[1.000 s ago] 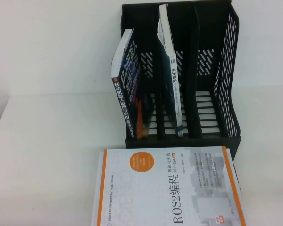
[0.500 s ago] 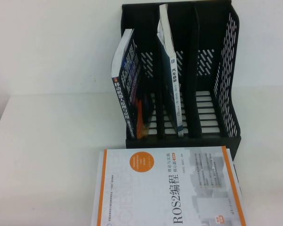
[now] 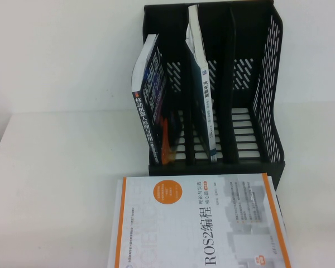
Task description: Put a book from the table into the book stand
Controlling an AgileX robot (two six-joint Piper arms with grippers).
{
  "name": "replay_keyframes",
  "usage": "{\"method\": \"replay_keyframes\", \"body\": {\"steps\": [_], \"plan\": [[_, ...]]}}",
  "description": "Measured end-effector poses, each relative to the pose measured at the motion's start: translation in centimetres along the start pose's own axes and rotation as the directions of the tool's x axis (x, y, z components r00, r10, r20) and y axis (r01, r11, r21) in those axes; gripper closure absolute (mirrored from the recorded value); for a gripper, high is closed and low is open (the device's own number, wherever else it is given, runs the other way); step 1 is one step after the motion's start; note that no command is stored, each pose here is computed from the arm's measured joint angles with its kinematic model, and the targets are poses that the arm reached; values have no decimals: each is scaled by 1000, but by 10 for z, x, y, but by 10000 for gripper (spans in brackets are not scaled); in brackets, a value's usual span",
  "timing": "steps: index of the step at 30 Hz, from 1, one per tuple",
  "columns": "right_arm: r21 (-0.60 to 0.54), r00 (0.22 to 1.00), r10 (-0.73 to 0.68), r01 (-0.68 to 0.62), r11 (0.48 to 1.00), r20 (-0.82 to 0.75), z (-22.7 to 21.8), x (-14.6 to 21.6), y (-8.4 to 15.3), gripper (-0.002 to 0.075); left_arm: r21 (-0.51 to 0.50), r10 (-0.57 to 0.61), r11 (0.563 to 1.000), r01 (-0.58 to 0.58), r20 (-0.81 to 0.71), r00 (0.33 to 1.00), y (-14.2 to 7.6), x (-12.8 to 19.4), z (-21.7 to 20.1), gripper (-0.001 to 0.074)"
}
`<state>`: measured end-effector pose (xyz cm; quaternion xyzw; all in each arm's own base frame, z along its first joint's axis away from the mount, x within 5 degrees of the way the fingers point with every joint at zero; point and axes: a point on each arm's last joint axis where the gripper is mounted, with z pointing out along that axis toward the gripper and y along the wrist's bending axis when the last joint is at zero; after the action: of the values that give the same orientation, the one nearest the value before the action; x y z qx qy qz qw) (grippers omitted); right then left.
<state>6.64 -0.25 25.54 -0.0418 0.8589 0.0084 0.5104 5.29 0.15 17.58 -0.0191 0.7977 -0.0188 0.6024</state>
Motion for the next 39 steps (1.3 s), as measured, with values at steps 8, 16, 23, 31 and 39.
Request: {"method": "replay_keyframes", "body": {"steps": [8, 16, 23, 31, 39], "plan": [[69, 997, -47, 42, 997, 68, 1, 5, -6, 729, 0, 2, 1000, -2, 0, 1000, 0, 0, 0, 737], [101, 995, -23, 14, 995, 96, 0, 26, -6, 729, 0, 2, 1000, -2, 0, 1000, 0, 0, 0, 737], [130, 997, 43, -51, 990, 64, 17, 63, -4, 729, 0, 2, 1000, -2, -2, 1000, 0, 0, 0, 737], [122, 988, 31, -50, 991, 154, 27, 82, 0, 729, 0, 2, 1000, -2, -2, 1000, 0, 0, 0, 737], [94, 984, 67, -83, 992, 164, 27, 82, 2, 729, 0, 2, 1000, -2, -2, 1000, 0, 0, 0, 737]]}}
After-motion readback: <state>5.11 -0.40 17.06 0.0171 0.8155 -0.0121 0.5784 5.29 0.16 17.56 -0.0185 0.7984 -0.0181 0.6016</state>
